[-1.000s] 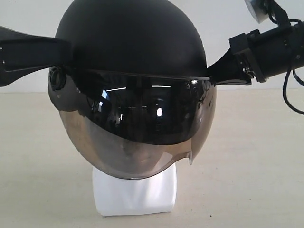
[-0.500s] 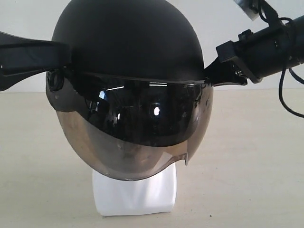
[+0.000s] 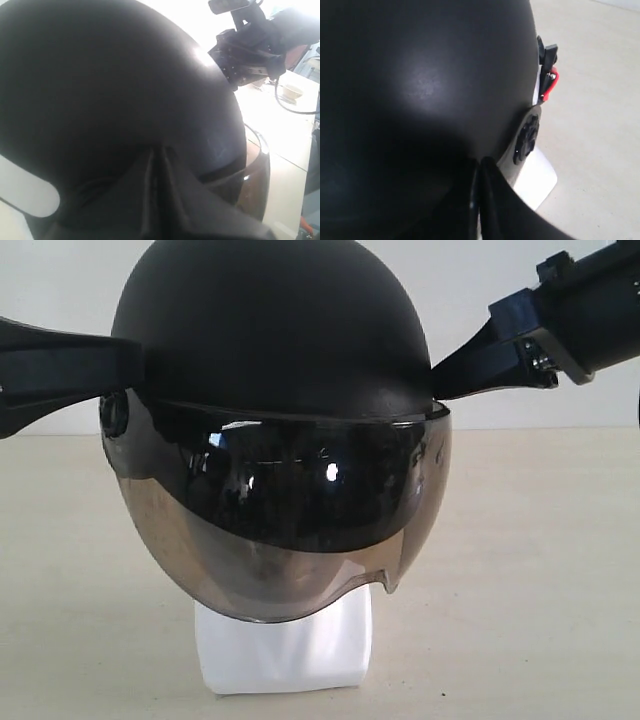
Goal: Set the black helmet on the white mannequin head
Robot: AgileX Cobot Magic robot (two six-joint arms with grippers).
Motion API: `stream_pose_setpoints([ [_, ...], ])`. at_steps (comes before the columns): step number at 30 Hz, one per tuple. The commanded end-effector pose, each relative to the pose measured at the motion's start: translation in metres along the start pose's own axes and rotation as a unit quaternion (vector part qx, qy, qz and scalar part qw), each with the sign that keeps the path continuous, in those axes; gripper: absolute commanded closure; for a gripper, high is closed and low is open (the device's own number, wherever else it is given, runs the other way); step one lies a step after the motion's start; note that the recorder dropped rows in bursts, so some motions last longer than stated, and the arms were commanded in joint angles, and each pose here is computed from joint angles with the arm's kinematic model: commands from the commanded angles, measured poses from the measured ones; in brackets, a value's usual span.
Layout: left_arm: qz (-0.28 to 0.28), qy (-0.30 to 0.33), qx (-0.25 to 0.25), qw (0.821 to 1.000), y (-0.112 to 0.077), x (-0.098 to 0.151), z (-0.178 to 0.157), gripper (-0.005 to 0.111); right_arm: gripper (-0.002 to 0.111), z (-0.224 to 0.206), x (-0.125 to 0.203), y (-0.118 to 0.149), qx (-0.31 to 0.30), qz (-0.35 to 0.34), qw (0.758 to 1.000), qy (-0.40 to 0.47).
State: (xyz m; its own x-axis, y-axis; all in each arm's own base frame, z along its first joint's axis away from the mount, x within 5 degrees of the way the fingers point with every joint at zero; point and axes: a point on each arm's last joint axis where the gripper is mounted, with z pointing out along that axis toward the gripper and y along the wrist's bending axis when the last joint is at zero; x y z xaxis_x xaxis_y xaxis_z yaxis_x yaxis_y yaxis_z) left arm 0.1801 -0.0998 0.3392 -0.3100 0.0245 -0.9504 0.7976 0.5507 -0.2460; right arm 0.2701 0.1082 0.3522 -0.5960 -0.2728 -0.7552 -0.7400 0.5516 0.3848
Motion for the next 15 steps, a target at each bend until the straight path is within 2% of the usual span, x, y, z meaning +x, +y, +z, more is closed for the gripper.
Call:
stream_pose_setpoints([
  [1, 0.010, 0.051, -0.031, 0.998, 0.013, 0.018, 0.006, 0.102, 0.109, 0.002, 0.000, 0.030, -0.105, 0.008, 0.994, 0.016],
  [9, -0.015, 0.058, -0.065, 0.996, 0.027, 0.031, -0.001, 0.102, 0.109, 0.001, 0.001, 0.030, -0.103, 0.009, 0.994, 0.017],
  [15, -0.016, 0.052, -0.091, 0.994, 0.035, 0.030, -0.006, 0.102, 0.109, 0.002, 0.001, 0.030, -0.105, 0.010, 0.994, 0.018],
])
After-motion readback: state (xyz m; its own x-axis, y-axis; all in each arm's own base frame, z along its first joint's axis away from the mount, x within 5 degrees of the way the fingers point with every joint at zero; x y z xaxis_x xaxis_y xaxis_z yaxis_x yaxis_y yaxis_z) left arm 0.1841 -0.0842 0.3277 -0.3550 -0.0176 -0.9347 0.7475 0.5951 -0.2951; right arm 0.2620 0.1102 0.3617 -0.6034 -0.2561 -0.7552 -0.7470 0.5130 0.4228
